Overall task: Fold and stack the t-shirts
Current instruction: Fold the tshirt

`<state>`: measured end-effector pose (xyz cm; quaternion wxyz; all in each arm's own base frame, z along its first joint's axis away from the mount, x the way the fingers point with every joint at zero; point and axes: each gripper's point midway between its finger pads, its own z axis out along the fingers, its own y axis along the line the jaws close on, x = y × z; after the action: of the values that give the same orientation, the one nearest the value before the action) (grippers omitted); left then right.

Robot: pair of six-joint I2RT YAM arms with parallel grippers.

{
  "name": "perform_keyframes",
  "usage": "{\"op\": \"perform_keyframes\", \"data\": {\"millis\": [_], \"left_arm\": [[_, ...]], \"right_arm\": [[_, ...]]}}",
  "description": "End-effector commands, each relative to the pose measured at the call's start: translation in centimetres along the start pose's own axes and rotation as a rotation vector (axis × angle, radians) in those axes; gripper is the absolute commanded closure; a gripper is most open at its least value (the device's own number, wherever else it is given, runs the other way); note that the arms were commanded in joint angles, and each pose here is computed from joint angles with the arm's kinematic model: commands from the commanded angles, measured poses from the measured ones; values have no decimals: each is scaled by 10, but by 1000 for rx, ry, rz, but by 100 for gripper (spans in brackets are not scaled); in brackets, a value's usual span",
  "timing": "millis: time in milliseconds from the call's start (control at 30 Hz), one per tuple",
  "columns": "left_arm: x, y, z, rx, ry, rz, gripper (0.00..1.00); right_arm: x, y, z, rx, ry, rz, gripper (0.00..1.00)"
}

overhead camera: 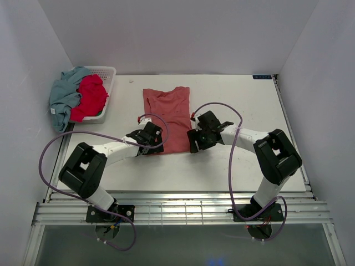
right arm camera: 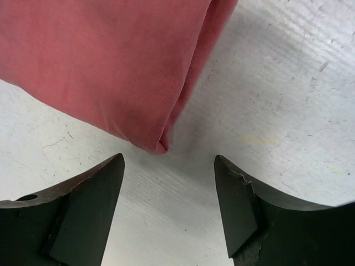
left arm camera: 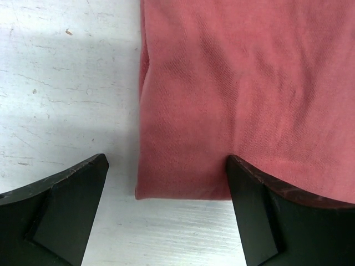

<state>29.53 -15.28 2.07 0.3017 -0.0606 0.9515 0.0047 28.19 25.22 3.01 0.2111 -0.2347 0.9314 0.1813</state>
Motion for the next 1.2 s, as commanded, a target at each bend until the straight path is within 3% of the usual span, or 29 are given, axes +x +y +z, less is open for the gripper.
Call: {"op": "perform_keyframes", "data": {"millis": [0, 333, 800, 1167], "left_arm": [[4, 7, -1, 14, -4, -28, 2], [-3, 16, -7, 36, -41, -71, 2], [13, 21, 9, 85, 11, -116, 5], [29, 12, 14, 133, 80, -109, 27]], "right_arm": [[-8, 9, 4, -49, -43, 19, 29], [-27, 20, -1, -96, -90, 23, 29], [-28, 21, 11, -105, -82, 41, 31], [-15, 18, 17, -99, -51, 50, 40]]}}
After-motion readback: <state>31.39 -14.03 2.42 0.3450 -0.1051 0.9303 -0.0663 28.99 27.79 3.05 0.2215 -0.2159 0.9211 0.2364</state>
